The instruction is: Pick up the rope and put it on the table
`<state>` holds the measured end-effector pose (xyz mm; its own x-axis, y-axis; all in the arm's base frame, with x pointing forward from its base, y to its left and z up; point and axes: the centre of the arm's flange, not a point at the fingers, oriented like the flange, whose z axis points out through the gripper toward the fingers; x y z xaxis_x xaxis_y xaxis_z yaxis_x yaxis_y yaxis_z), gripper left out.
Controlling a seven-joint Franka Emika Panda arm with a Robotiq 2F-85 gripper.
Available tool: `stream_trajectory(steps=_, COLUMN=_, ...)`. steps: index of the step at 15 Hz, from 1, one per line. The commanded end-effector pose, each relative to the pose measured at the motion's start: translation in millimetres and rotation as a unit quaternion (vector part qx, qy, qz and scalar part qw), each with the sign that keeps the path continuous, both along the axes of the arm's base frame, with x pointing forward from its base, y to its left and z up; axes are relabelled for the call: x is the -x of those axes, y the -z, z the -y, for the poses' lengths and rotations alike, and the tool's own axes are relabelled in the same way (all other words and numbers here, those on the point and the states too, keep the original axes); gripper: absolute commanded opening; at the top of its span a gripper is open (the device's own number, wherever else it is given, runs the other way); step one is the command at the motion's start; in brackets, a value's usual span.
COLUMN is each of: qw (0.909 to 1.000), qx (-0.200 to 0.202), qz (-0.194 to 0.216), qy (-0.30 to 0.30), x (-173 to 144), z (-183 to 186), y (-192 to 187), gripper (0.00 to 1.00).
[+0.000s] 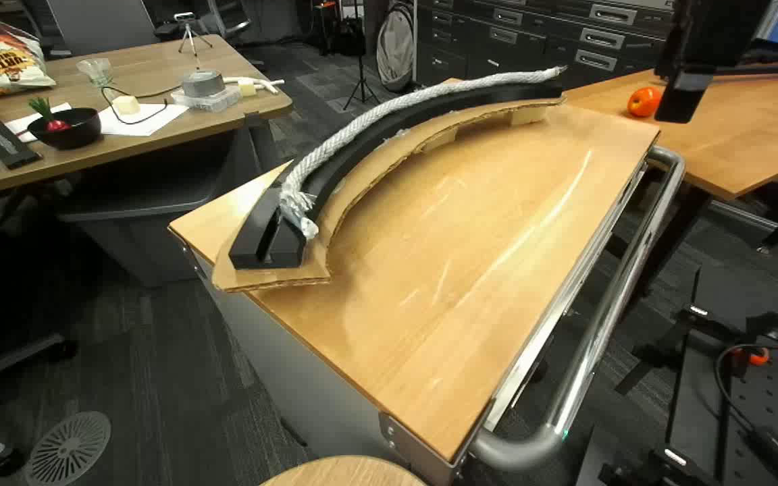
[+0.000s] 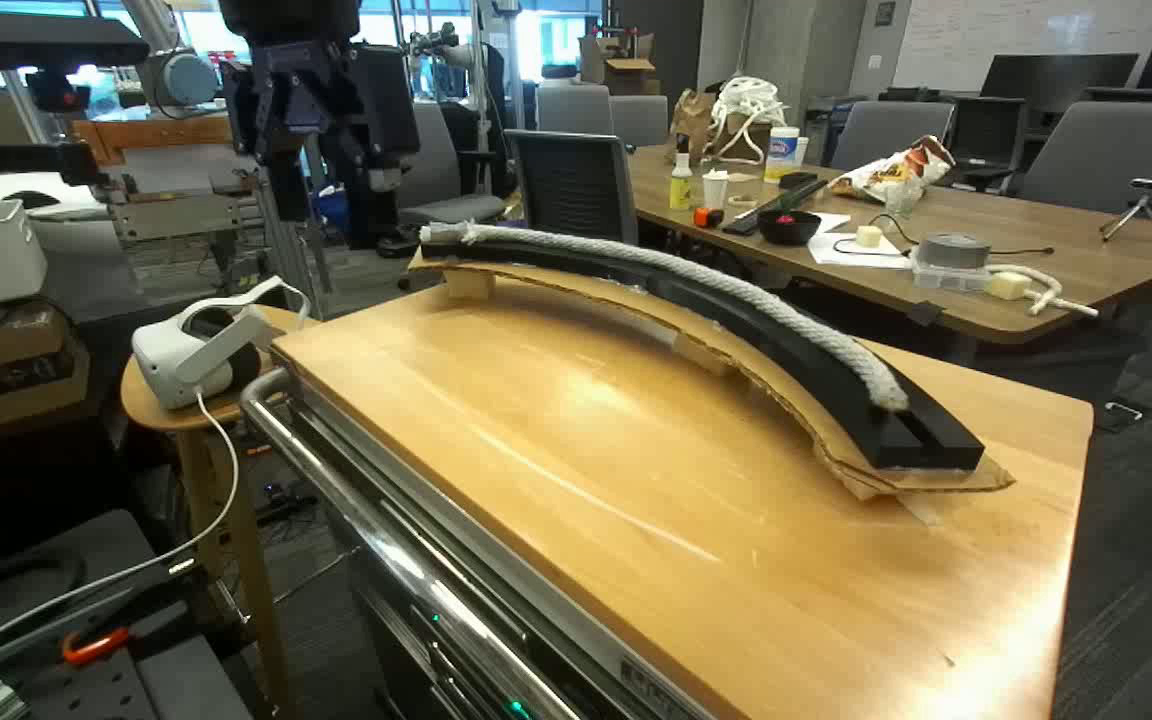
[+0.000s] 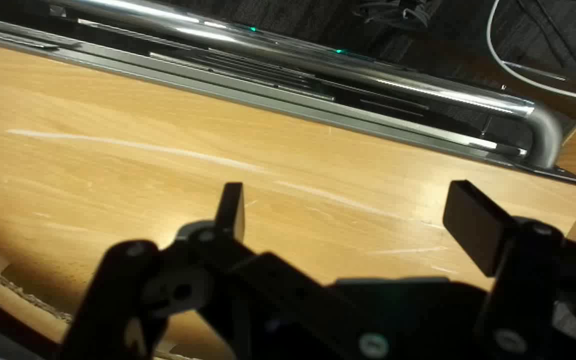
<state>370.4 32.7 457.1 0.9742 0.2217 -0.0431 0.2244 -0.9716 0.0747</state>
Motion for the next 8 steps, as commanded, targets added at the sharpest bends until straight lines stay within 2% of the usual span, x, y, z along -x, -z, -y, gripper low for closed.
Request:
stream_trajectory(steps=1, qw=1.0000, qx=0.000, qz=0.001, qy=0.000, x=-0.4, z=-0.1, y=-0.6, gripper=1.00)
stream_trajectory(steps=8, qw=1.0000, qx=0.000, qz=0.005, qy=0.000, x=-0.6, z=-0.1, y=-4.2, gripper=1.00)
